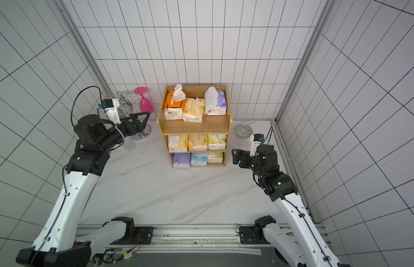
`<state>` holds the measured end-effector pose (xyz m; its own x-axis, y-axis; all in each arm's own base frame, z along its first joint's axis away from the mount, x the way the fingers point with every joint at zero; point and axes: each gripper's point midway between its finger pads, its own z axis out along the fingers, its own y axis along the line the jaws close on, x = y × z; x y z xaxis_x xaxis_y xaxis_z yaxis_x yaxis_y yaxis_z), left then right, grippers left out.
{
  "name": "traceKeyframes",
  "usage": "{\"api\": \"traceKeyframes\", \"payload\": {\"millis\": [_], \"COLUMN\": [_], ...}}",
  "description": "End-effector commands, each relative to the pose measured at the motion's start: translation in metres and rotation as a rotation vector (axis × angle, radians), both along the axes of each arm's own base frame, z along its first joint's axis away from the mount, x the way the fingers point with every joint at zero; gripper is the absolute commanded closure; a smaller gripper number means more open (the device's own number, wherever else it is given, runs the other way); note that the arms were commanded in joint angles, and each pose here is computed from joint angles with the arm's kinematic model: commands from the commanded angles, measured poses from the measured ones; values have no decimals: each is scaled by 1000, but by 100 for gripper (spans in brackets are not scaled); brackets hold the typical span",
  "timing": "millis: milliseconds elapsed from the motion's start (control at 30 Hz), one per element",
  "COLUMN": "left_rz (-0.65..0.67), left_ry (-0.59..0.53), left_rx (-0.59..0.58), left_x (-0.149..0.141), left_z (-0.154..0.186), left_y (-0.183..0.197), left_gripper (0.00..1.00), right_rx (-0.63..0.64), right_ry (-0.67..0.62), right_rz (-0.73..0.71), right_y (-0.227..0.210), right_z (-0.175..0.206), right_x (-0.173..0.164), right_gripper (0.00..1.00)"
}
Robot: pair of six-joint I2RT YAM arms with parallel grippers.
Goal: Remove the tissue boxes from the shelf
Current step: Pick up a box of tissues from the shelf.
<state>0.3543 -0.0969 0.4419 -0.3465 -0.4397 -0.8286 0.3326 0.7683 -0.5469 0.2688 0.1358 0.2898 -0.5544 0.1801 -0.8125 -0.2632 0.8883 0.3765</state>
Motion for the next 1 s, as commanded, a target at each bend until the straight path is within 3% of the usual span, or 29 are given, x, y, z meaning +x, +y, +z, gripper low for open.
{"api": "traceKeyframes", "payload": {"millis": [0,133,233,667,967], "left_rz": [-54,-93,-69,-72,-131], "left_ry": [-34,21,64,-19,-42], "left_rx": [-28,76,59,97,102], "left_x": [-5,4,18,30,31], "left_z": [34,22,1,-32,-53], "left_y": [-12,-43,-44,-45,-52], "left_gripper": [2,2,2,3,5], "right_rx": [-7,-10,-16,66,51], "right_ry": [14,32,13,-61,-77], "right_rz": [2,53,77,204,206], "right_y": [9,36,54,115,147], "right_z": [21,32,41,105,113], "right_x": [-2,6,14,26,55], "right_gripper": [10,13,13,21,23]}}
